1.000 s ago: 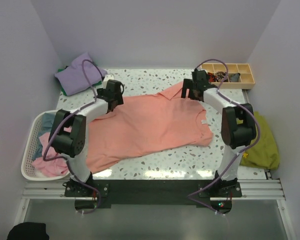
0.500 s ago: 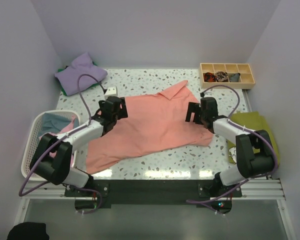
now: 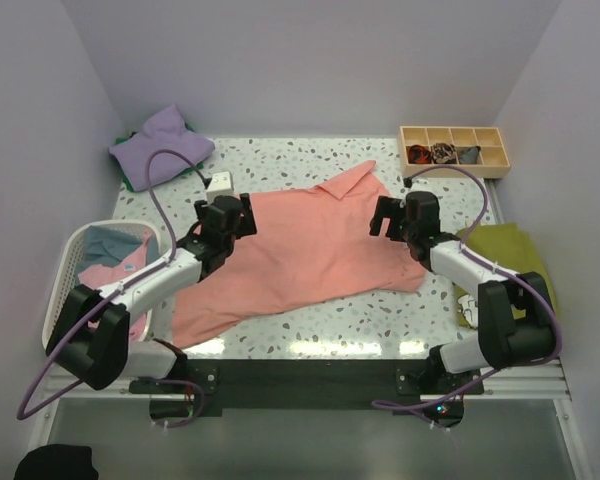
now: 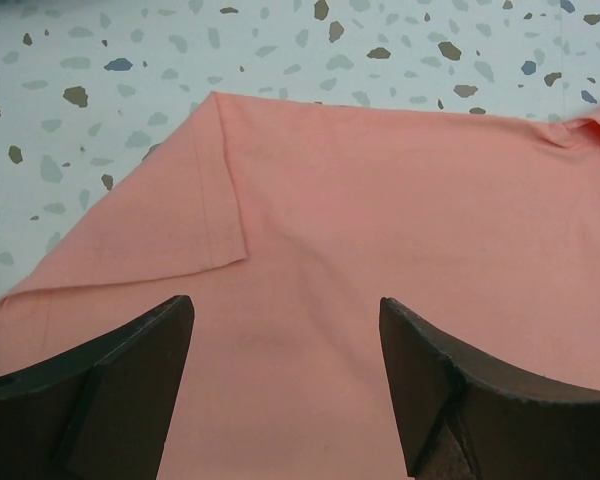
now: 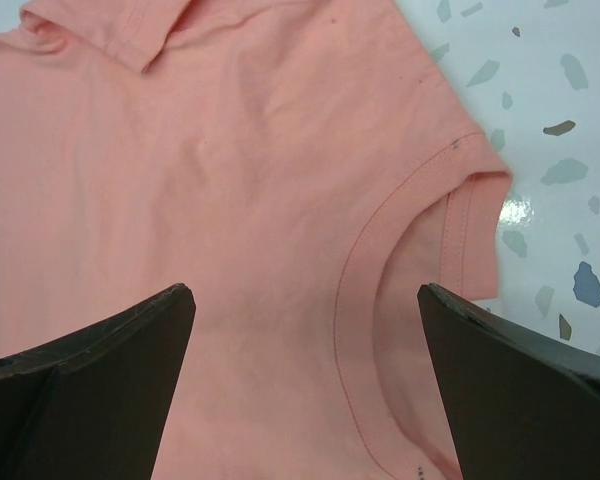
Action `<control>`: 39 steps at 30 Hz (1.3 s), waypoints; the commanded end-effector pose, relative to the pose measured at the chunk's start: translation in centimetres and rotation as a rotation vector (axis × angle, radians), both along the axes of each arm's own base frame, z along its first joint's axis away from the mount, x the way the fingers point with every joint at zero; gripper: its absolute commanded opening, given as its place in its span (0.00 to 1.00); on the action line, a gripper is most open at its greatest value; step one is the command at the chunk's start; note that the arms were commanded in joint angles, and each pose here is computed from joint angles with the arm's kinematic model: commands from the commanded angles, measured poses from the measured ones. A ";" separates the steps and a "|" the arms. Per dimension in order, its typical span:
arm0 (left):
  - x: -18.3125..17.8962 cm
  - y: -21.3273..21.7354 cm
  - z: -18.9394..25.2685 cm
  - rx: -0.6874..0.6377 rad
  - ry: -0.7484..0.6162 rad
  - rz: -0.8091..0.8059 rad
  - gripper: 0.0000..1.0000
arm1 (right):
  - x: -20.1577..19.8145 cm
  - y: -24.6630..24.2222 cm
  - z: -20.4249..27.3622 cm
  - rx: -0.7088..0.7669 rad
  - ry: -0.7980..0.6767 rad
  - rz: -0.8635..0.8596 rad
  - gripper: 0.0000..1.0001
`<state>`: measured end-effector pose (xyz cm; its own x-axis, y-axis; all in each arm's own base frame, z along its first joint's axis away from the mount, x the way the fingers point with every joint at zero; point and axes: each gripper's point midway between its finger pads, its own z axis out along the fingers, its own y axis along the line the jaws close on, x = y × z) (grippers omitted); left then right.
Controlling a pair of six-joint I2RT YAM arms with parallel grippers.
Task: Fold and stack the t-shirts
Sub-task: Flatten out the tshirt
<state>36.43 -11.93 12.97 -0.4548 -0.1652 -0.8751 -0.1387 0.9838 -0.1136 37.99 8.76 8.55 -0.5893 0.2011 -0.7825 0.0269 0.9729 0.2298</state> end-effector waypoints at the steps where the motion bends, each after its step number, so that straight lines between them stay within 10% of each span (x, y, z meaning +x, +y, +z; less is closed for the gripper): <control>1: 0.6 0.5 3.5 -0.032 -0.096 0.053 0.81 | 0.9 0.2 2.2 0.020 -0.080 -0.006 0.99; 39: -1.7 5.3 5.6 0.056 -0.160 0.149 1.00 | 0.8 0.4 1.7 -0.004 -0.064 0.029 0.99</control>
<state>34.87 -6.98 17.30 -0.3273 -0.1642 -0.9305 -0.2691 0.9602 -0.0747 37.63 8.92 7.33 -0.6167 0.1831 -0.7656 0.0139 0.9750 0.2219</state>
